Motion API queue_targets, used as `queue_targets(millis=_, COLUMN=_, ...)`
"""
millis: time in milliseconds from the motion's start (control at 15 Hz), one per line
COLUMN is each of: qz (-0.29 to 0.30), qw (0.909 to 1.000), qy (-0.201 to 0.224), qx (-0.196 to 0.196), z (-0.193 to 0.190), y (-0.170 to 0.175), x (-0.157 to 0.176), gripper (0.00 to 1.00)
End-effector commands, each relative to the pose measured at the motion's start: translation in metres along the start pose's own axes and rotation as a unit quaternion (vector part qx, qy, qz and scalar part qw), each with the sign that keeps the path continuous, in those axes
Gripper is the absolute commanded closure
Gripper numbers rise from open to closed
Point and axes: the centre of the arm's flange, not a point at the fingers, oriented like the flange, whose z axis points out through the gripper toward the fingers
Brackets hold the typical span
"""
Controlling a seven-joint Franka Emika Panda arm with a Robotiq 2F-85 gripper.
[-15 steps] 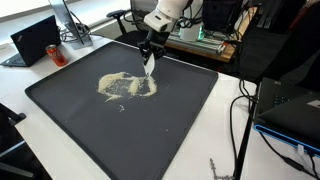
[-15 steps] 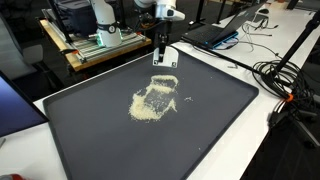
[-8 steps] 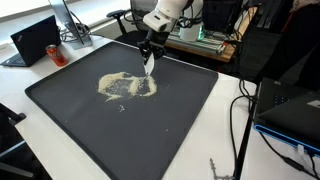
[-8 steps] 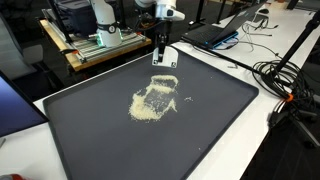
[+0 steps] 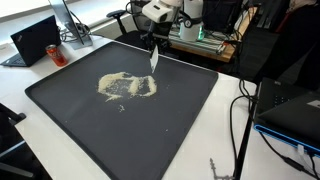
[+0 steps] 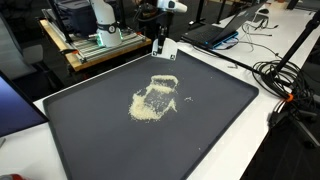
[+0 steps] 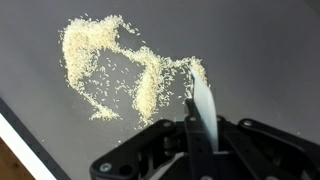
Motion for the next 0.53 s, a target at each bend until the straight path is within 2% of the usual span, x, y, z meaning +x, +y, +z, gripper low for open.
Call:
queue_targets(millis=0, qz=0.01, qw=0.9996, qy=0.012, qx=0.025, z=-0.045, y=0.013, x=-0.017, gripper=0.99)
queue_targets(millis=267, qz=0.026, qw=0.9963, qy=0.032, qx=0.076, z=-0.089, y=0.031, x=-0.03, gripper=0.99)
queue_targets(millis=467, qz=0.038, qw=0.9933, qy=0.049, qx=0.097, z=-0.122, y=0.04, x=-0.043, gripper=0.99)
